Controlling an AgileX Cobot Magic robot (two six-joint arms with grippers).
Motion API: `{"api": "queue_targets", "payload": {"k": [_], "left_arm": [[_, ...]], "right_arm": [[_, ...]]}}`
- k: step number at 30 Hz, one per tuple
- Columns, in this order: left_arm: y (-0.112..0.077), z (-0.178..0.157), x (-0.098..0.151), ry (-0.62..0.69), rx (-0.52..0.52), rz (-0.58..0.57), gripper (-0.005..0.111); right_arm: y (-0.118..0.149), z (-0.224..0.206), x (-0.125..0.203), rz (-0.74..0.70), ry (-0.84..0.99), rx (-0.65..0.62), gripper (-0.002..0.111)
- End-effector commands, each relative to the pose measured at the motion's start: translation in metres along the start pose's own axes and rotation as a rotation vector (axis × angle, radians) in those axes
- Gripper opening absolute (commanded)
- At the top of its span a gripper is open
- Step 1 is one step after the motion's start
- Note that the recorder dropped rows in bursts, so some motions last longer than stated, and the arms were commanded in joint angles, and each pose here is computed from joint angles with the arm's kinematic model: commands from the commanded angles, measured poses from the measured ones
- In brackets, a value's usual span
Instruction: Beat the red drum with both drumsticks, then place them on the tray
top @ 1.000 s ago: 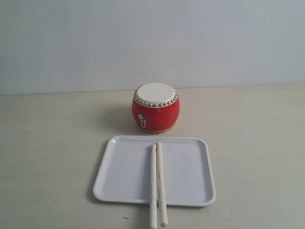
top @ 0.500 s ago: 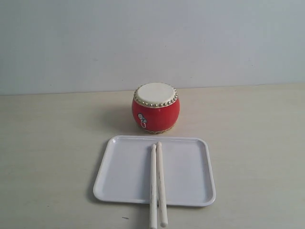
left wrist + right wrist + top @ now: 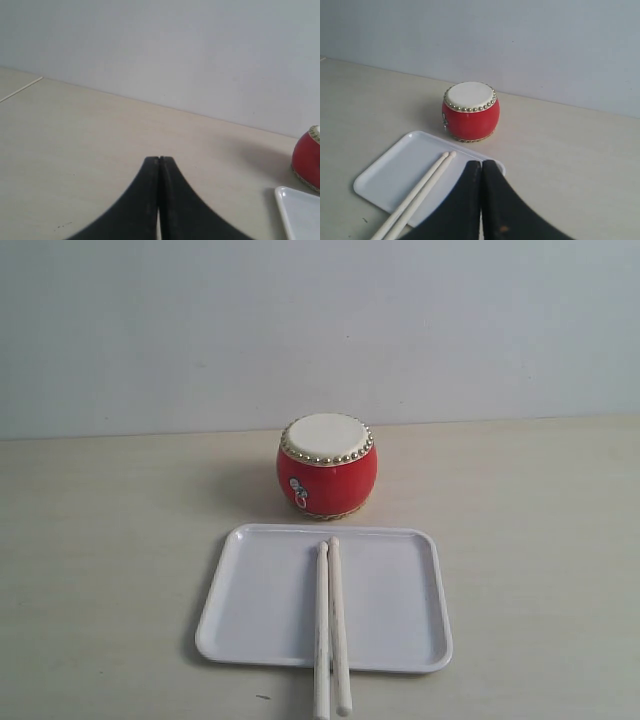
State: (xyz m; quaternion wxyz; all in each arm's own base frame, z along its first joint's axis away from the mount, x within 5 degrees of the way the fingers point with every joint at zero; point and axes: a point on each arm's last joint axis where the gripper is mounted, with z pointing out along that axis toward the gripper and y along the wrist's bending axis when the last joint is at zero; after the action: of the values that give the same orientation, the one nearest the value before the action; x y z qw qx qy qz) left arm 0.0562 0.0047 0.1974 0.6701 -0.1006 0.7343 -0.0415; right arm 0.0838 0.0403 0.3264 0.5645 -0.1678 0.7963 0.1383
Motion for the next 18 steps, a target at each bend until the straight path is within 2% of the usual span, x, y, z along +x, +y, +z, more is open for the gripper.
{"api": "queue_targets", "payload": {"k": [1, 18], "left_arm": [[0.0002, -0.0002, 0.0009, -0.002, 0.000, -0.006, 0.000], [0.0002, -0.0002, 0.0009, -0.002, 0.000, -0.004, 0.000]], "right_arm": [[-0.0002, -0.0002, 0.0010, -0.003, -0.004, 0.002, 0.000], [-0.0001, -0.0002, -0.0012, -0.003, -0.027, 0.001, 0.000]]}}
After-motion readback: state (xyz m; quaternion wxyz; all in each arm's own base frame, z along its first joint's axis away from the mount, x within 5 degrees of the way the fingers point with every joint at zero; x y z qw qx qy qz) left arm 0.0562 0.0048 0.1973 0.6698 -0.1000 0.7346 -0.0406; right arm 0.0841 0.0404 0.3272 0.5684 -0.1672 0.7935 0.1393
